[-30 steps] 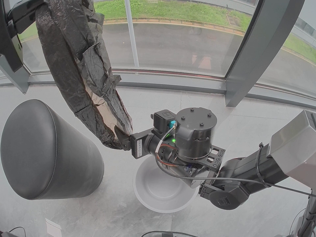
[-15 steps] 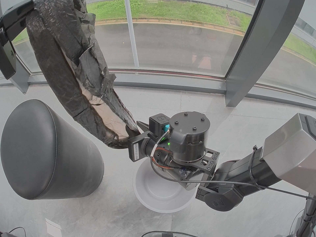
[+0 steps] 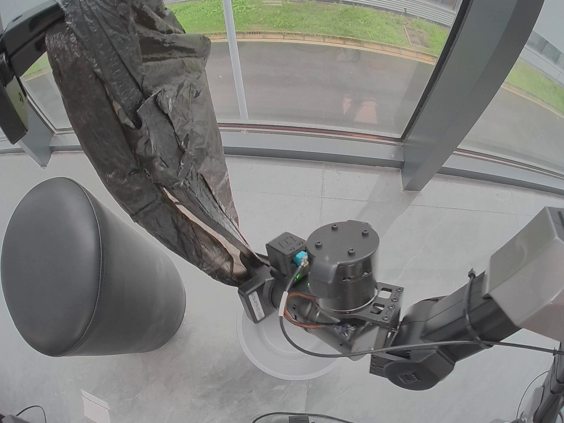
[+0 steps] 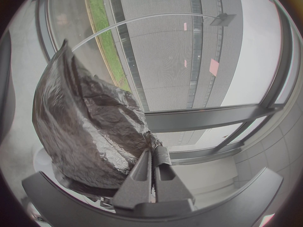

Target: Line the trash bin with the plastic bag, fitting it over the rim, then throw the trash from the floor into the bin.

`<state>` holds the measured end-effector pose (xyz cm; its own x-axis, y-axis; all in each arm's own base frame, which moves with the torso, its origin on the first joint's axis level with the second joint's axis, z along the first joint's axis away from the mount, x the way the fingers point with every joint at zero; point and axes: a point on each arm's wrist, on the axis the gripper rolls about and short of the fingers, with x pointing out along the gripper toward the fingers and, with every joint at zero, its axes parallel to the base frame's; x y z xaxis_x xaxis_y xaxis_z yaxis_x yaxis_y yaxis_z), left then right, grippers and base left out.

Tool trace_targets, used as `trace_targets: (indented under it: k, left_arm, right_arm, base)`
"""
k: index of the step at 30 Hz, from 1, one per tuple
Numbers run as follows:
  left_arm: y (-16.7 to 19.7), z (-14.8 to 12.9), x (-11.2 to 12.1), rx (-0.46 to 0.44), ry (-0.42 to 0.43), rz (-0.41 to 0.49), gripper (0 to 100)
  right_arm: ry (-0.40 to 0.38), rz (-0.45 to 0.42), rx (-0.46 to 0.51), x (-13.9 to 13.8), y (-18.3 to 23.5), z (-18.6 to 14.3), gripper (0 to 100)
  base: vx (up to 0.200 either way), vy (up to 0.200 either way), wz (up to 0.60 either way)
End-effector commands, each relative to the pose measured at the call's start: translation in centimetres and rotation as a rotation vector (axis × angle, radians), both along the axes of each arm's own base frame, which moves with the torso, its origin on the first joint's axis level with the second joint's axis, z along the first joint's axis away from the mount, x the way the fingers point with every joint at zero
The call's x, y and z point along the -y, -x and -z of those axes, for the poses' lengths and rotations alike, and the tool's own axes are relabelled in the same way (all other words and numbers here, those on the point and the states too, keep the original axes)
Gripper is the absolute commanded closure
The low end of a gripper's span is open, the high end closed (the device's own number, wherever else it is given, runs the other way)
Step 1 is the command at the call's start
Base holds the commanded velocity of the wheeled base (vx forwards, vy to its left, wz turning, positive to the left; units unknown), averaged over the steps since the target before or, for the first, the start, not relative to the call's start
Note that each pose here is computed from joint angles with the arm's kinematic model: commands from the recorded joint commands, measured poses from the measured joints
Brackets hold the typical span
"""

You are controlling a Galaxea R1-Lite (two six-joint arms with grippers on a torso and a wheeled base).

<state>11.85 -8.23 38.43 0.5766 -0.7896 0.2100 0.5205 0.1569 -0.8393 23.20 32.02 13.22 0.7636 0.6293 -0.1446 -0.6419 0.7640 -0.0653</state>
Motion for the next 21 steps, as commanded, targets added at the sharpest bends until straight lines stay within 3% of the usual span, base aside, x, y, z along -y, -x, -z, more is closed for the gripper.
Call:
trace_targets:
  k: [1,2,4,7,8,12,17,21]
  left_arm:
    - [-1.7,3.3,-0.3,0.046,-0.19,-0.104,100]
    - [-1.8,3.5,-0.3,0.049,-0.2,-0.11,100]
    - [-2.8,7.1,-1.1,0.121,-0.409,-0.2,100]
    - [-2.7,9.4,-1.9,0.177,-0.525,-0.231,100]
    - [-2.6,9.5,-2.0,0.178,-0.526,-0.231,100]
    - [-0.4,10.8,-2.6,0.203,-0.509,-0.091,100]
    - [0.4,12.0,-2.6,0.153,-0.49,0.034,100]
    - [1.1,12.8,-2.7,0.097,-0.465,0.125,100]
  right_arm:
    - [0.167,-0.081,-0.025,5.5,4.0,-2.8,100]
    - [0.169,-0.084,-0.027,5.6,4.1,-2.9,100]
    - [0.206,-0.118,-0.086,8.8,5.8,-5.2,100]
    - [0.193,-0.145,-0.149,12.2,6.6,-7.7,100]
    - [0.193,-0.147,-0.154,12.4,6.6,-7.8,100]
    - [0.088,-0.221,-0.297,16.3,8.0,-11.1,100]
    - [-0.05,-0.302,-0.464,18.0,8.5,-12.7,100]
    - [-0.075,-0.324,-0.557,18.5,8.2,-12.2,100]
  base:
    - [0.0,0.0,0.0]
    - [0.0,0.0,0.0]
    - [0.0,0.0,0.0]
    - [0.0,0.0,0.0]
    - [0.0,0.0,0.0]
    - [0.0,0.0,0.0]
    - [0.0,0.0,0.0]
    - [0.0,0.0,0.0]
